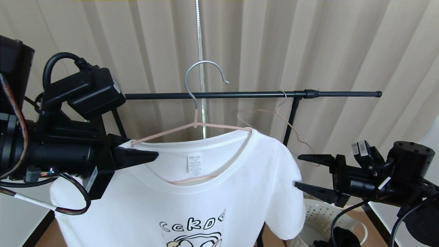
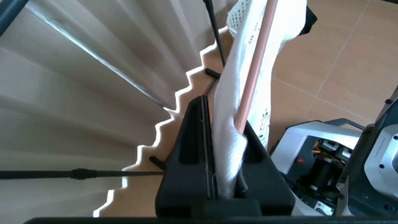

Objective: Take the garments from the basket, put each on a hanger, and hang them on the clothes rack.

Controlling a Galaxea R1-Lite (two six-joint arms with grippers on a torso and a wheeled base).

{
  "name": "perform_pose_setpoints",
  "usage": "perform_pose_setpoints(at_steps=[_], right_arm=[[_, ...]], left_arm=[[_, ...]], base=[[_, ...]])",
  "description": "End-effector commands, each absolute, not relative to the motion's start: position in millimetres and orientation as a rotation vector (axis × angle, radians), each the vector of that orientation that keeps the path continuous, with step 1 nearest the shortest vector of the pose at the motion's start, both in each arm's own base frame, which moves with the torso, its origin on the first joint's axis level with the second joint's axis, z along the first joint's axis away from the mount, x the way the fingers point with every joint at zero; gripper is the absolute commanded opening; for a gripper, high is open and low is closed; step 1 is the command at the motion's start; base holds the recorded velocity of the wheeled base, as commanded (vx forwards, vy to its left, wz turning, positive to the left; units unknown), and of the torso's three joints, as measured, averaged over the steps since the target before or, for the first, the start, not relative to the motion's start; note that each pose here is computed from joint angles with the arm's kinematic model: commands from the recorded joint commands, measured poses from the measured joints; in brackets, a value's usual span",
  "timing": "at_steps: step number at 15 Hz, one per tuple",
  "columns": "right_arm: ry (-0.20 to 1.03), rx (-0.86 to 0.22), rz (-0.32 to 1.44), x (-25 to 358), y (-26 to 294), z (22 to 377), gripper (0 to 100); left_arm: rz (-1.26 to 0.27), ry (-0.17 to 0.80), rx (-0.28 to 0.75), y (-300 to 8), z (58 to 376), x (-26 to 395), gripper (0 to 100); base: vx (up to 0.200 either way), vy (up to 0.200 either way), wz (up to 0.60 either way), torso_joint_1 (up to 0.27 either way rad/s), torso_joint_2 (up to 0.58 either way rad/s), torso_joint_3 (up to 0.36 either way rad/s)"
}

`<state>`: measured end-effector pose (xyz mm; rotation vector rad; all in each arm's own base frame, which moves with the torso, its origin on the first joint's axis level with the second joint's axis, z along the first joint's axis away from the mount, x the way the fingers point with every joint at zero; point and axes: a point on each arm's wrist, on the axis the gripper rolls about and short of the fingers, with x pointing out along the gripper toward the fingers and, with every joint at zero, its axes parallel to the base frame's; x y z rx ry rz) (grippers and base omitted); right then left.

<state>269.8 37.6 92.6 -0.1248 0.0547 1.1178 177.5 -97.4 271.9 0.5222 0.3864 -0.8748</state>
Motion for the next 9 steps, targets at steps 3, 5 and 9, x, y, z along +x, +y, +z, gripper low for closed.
perform_pose_setpoints(at_steps=[3, 5, 9], right_arm=[[0.019, -0.144, 1.115, 266.4, 37.4, 102.8, 100], [0.021, -0.143, 1.114, 267.0, 37.5, 102.2, 100], [0.028, -0.140, 1.113, 267.8, 37.5, 100.2, 100]], left_arm=[[-0.842, 0.438, 0.509, -94.7, 260.2, 192.0, 0], [-0.813, 0.434, 0.502, -94.3, 251.3, 205.3, 0], [-0.777, 0.458, 0.427, -98.3, 238.7, 223.4, 0]], base=[[0.000, 0.000, 0.00, 0.000, 0.00, 0.000], [0.000, 0.000, 0.00, 0.000, 0.00, 0.000], [0.000, 0.000, 0.00, 0.000, 0.00, 0.000]])
